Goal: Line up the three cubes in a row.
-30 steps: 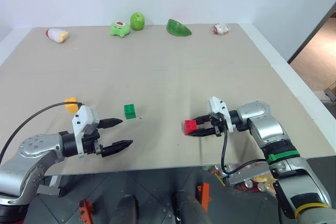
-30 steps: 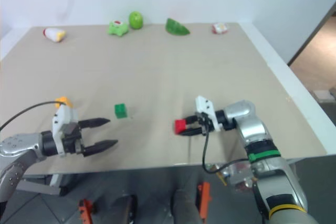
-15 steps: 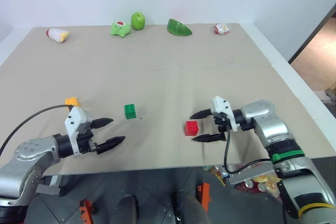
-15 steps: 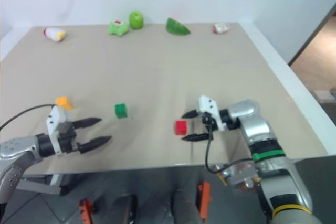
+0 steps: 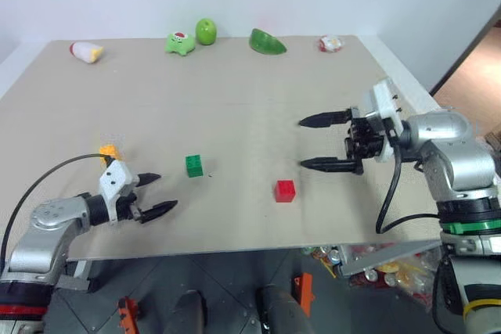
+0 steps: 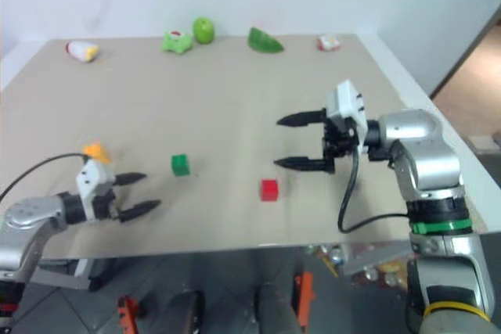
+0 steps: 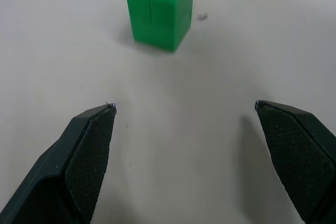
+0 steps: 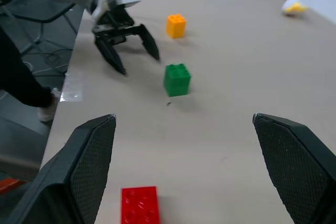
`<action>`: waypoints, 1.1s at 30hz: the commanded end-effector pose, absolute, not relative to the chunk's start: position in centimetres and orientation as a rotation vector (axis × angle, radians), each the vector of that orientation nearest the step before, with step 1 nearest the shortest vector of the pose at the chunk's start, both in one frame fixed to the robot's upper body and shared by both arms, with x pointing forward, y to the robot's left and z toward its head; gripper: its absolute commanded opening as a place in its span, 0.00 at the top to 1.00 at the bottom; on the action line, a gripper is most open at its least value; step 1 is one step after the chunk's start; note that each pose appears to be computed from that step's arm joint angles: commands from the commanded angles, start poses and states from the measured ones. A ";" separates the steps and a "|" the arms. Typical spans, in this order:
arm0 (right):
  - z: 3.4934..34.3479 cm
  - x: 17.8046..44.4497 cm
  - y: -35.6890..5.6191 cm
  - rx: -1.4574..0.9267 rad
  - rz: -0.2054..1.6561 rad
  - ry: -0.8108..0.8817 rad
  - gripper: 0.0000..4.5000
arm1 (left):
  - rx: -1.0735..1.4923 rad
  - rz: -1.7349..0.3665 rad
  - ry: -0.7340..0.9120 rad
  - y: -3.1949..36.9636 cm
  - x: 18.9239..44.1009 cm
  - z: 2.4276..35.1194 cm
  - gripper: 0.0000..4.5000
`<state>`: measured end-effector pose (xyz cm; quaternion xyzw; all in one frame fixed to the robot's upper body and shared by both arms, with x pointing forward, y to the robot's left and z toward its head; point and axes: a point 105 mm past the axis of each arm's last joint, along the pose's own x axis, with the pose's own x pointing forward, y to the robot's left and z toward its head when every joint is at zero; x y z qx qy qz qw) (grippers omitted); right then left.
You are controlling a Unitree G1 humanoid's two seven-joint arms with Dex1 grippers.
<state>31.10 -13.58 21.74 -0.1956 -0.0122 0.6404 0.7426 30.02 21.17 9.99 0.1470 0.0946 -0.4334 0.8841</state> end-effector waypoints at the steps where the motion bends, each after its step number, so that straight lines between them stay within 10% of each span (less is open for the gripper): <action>1: 21.9 30.4 -12.5 -0.445 1.408 -0.056 0.04 | 0.368 -0.929 0.173 21.0 31.5 10.4 0.02; 24: 22.1 30.1 -12.2 -0.429 1.359 -0.060 0.04 | 0.375 -1.089 0.106 16.2 36.9 12.2 0.02; 33: 22.1 30.2 -12.4 -0.425 1.341 -0.057 0.03 | 0.369 -1.139 0.127 16.0 36.1 11.5 0.64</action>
